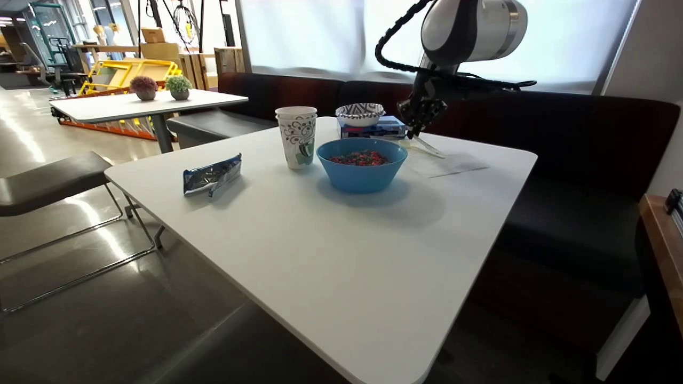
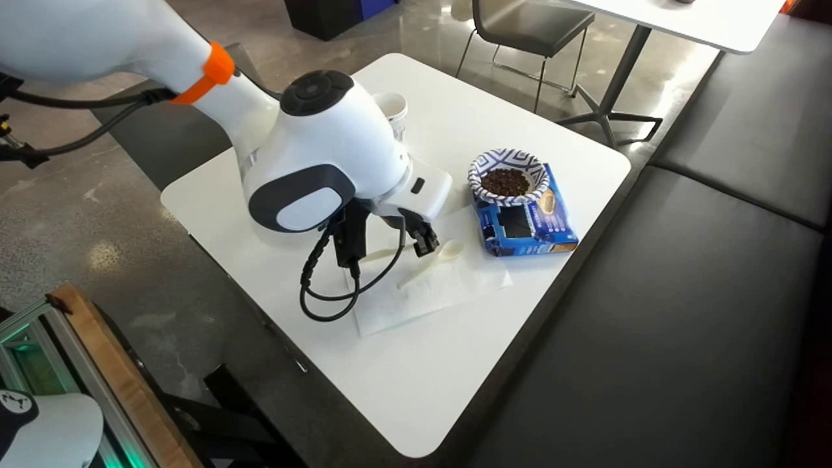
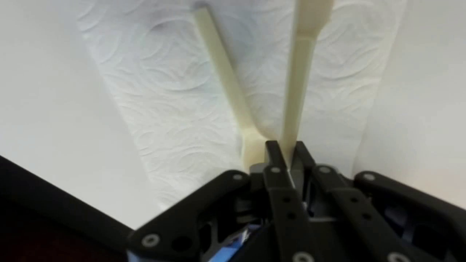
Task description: Use the white spoon to place some cereal from the blue bowl into the coffee cup then put the spoon back on the napkin.
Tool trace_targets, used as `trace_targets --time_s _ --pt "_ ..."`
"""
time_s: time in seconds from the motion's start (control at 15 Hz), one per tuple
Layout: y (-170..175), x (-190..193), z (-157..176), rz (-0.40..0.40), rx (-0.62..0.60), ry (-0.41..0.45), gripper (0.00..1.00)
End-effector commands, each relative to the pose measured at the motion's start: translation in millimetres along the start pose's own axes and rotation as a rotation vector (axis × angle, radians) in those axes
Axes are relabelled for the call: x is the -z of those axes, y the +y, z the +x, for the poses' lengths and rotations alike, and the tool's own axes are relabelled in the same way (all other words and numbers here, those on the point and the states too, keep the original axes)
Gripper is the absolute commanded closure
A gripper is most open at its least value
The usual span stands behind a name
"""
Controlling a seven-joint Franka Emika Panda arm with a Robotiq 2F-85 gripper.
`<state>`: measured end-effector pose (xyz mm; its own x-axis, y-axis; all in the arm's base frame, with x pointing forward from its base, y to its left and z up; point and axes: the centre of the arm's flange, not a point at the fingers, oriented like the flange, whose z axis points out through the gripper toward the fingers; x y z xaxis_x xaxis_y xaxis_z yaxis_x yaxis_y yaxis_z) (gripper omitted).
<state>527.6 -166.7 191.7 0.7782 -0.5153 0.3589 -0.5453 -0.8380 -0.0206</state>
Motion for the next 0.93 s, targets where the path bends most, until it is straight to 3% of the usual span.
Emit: trace_targets --time_s 0.0,0.27,0.33,0.47,0.87 --pt "-19 5 -29 0.036 0.171 -0.008 0.97" --pt "-38 2 -35 0.065 0.309 0.076 0.97" --pt "-38 4 -35 0.072 0.325 0.078 0.64" --pt "-33 11 -35 0.071 0.347 0.073 0.58" --pt "22 29 -26 0.057 0.408 0.053 0.12"
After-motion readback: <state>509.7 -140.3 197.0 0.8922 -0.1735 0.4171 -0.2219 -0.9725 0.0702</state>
